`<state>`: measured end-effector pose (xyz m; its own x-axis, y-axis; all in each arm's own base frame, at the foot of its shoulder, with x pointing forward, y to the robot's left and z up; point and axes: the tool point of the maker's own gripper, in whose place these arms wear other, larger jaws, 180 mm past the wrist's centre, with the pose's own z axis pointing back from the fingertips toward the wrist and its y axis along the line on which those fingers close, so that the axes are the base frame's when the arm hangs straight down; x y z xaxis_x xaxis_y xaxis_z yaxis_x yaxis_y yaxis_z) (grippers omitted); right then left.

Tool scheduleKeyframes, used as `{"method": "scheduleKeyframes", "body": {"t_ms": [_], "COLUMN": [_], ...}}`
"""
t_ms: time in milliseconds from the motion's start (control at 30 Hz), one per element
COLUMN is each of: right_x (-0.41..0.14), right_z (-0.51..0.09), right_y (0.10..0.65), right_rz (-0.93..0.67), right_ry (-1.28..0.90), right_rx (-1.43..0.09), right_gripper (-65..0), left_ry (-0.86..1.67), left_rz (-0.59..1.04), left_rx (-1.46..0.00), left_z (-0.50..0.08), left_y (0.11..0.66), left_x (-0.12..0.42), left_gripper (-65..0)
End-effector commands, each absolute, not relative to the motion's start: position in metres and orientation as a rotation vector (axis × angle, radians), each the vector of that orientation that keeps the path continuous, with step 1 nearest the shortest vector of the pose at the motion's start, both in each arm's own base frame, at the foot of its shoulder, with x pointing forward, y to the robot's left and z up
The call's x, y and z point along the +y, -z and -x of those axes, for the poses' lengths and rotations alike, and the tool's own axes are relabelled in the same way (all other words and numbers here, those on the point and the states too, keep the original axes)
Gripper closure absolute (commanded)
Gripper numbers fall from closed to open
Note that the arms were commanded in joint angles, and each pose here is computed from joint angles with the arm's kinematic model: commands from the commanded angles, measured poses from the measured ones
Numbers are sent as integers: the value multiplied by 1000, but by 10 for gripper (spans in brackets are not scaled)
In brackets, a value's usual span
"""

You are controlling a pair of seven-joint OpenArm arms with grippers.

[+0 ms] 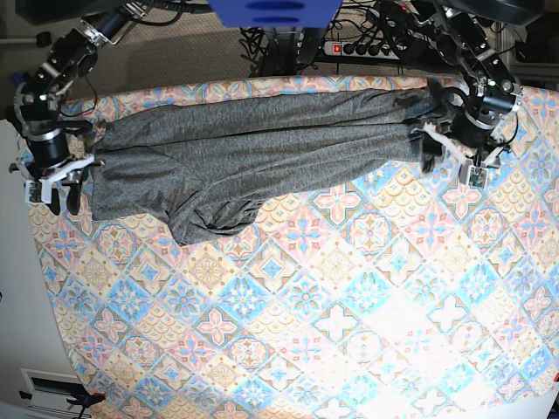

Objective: Layout the t-shirt on the table in an organized manner, then fold the t-shirt properly
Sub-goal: 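Release the folded shirt and lift both grippers away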

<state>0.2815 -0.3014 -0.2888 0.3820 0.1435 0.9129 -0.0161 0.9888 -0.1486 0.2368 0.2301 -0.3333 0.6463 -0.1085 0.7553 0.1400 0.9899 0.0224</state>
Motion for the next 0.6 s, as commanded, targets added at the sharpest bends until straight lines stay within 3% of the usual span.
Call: {"method": "scheduleKeyframes", "body": {"t_ms": [0,267,567], "right_x": [-290,-216,-172], "right_z": [-291,-309,-365], "right_y": [275,301,289], "right_rz": [103,-80,-191], "right_ry": [-149,-297,-393], "right_rx": [-1227,-1179,-1228], "right_gripper": [-214,-215,-217], "left_ry": [165,365,393], "left_rz": [81,242,178], "left_rx": [-912,-856,-662], "left_z": [-246,-251,-235], "left_y": [322,339,396], "left_x": [218,135,143], "left_gripper": [-424,-424,-424]}}
